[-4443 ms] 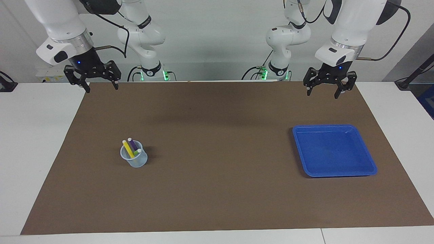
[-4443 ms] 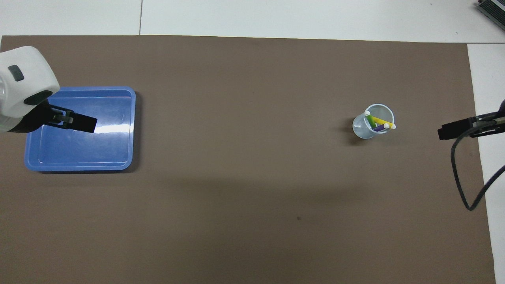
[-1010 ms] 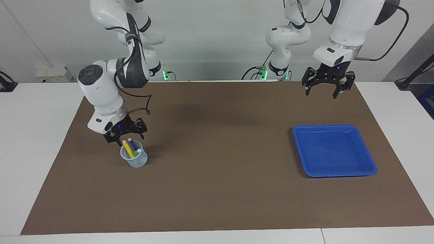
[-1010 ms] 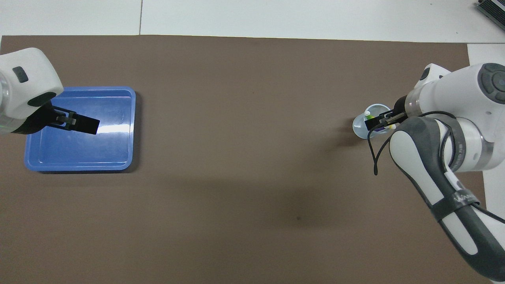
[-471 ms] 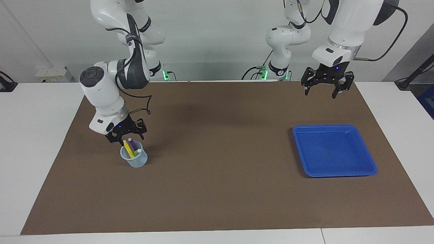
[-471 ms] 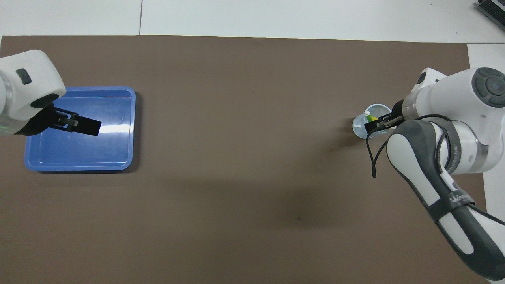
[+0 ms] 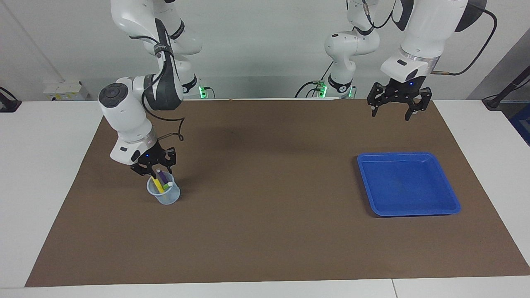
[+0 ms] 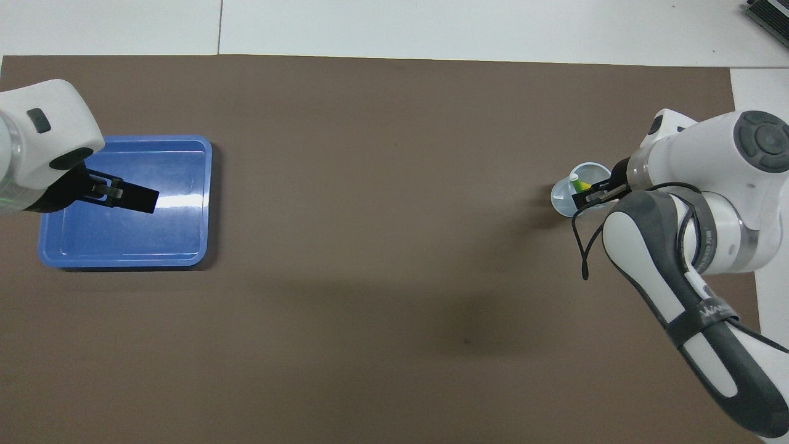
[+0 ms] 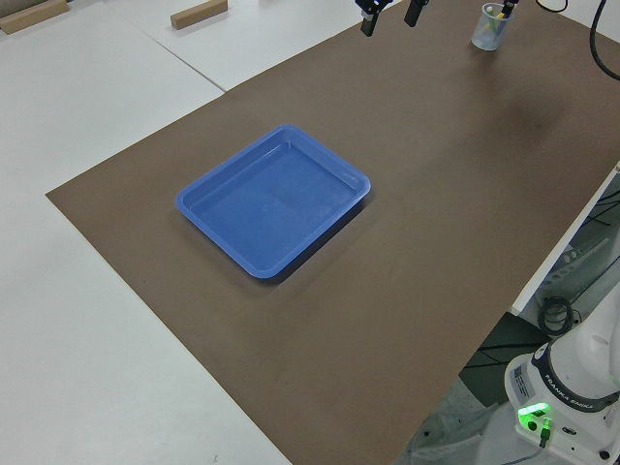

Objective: Right arm passes pens to left for tray arrangement
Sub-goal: 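Reach the right gripper down into the white cup toward the purple pen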

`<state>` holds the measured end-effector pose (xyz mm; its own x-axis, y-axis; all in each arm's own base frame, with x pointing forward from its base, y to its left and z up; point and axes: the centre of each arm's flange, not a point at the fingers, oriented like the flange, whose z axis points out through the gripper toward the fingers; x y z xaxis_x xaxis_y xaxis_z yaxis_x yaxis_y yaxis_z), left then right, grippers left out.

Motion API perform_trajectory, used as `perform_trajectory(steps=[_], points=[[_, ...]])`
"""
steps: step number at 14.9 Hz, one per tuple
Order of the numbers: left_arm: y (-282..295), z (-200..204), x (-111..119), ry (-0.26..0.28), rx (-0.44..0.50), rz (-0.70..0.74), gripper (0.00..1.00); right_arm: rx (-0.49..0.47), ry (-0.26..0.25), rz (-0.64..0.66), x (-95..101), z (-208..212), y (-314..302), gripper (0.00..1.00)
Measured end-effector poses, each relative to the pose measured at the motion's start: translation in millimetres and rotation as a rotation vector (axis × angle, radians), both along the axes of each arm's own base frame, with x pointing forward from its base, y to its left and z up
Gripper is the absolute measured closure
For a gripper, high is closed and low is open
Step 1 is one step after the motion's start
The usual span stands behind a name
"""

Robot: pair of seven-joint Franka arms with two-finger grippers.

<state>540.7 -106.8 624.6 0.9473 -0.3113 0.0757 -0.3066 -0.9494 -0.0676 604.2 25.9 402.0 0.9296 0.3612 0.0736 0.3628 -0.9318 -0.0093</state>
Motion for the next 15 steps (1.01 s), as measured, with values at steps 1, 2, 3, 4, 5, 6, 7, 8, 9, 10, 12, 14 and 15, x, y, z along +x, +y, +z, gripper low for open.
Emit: perform_trajectory(steps=[1, 2, 3, 4, 5, 6, 7, 8, 9, 10, 12, 14, 15], points=[[0.0, 0.1, -0.1, 0.000, 0.000, 0.000, 0.00, -0.001, -0.001, 0.011, 0.1, 0.1, -1.9, 0.54], [0.0, 0.3, -0.3, -0.001, 0.000, 0.000, 0.00, -0.002, -0.001, 0.013, 0.2, 0.0, -4.4, 0.63], [0.0, 0.5, -0.4, -0.001, 0.000, 0.000, 0.00, -0.002, -0.001, 0.019, 0.2, 0.0, -7.6, 0.63], [0.0, 0.6, -0.6, -0.001, 0.000, 0.000, 0.00, -0.003, -0.002, 0.028, 0.3, 0.0, -10.6, 0.67], [0.0, 0.7, -0.7, -0.001, 0.000, 0.000, 0.00, -0.004, -0.002, 0.031, 0.4, 0.0, -12.9, 0.73], [0.0, 0.8, -0.8, -0.001, 0.000, 0.000, 0.00, -0.004, -0.002, 0.031, 0.3, -0.1, -14.5, 0.73], [-0.1, 0.7, -0.8, -0.001, 0.000, 0.000, 0.00, -0.004, -0.002, 0.032, 0.4, -0.1, -14.9, 0.78], [0.0, 0.6, -0.8, -0.001, 0.001, 0.000, 0.00, -0.004, -0.002, 0.032, 0.3, 0.1, -14.8, 0.83], [0.0, 0.4, -0.8, -0.001, 0.001, 0.000, 0.00, -0.004, -0.002, 0.032, 0.3, 0.0, -14.8, 0.83], [0.0, 0.3, -0.9, 0.000, 0.001, 0.000, 0.00, -0.004, -0.002, 0.032, 0.3, 0.0, -14.8, 0.83], [0.0, 0.4, -1.0, -0.001, 0.001, 0.000, 0.00, -0.004, -0.002, 0.032, 0.2, 0.0, -14.8, 0.83], [0.0, 0.3, -1.0, 0.000, 0.001, 0.000, 0.00, -0.004, 0.003, 0.032, -0.3, 0.3, -14.7, 0.83], [0.0, 0.2, -1.0, 0.000, 0.001, 0.000, 0.00, -0.003, 0.009, 0.034, -0.7, 1.9, -14.2, 0.83]])
